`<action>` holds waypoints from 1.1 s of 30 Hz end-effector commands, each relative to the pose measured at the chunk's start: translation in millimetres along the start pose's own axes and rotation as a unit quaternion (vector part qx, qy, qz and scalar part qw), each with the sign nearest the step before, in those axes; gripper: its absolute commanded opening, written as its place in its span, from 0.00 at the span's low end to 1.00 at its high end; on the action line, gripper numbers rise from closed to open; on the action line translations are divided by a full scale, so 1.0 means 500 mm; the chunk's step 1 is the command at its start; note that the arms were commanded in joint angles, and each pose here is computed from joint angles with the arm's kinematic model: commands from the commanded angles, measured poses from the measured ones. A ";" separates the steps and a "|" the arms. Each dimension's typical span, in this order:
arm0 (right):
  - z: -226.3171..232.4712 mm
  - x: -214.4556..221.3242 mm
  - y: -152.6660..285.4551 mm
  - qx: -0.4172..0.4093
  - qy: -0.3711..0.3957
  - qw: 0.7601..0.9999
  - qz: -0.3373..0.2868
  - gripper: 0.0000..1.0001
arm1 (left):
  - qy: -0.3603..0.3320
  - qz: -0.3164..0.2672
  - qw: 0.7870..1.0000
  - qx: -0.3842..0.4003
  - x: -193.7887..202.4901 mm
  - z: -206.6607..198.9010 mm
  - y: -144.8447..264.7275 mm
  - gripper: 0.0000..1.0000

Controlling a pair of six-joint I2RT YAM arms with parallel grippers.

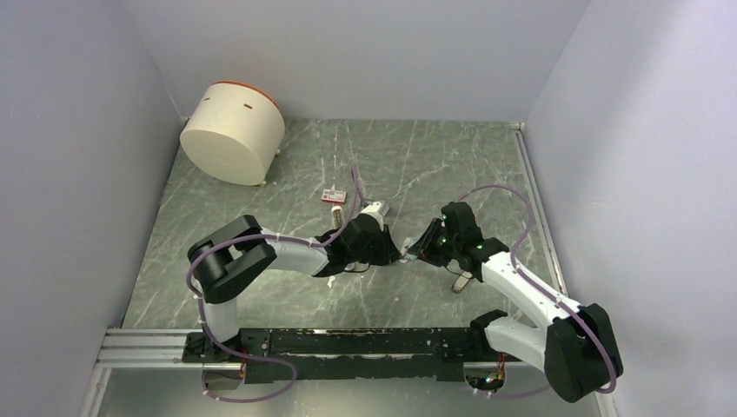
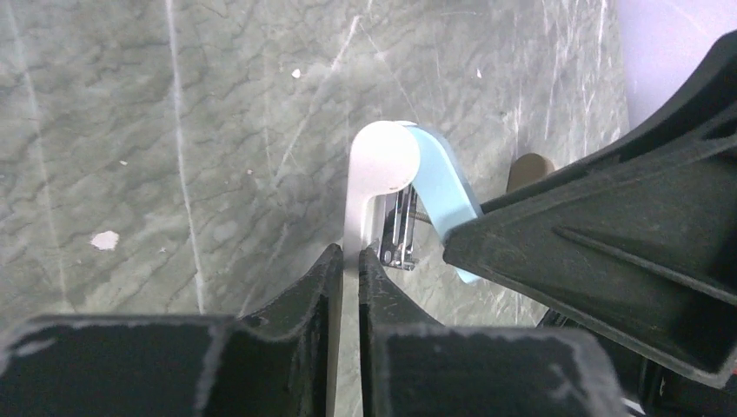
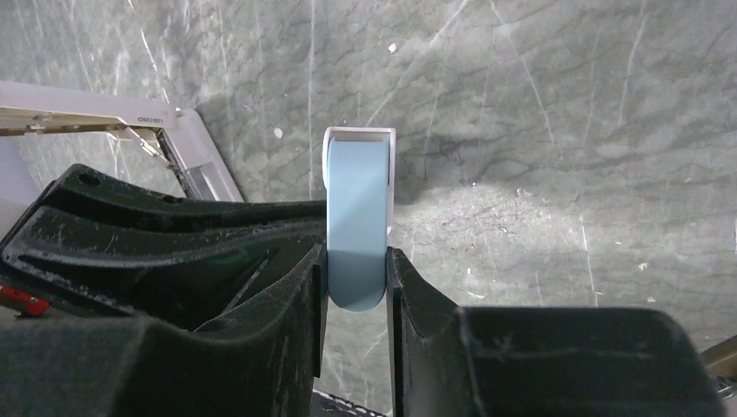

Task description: Load the staples into the stapler

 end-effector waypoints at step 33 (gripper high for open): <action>0.030 -0.081 -0.028 0.001 0.129 0.990 0.061 0.25 | -0.012 -0.007 1.000 0.020 -0.012 -0.037 0.031 0.38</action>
Point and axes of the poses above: each gripper's point midway between its finger pads, its own y axis back along the fingers, its own z axis along the line the jaws close on, x = y × z, the point moved 5 cm from there along y, back along the fingers, and after that the axes turned 1 degree about y, right-handed, at the moved point
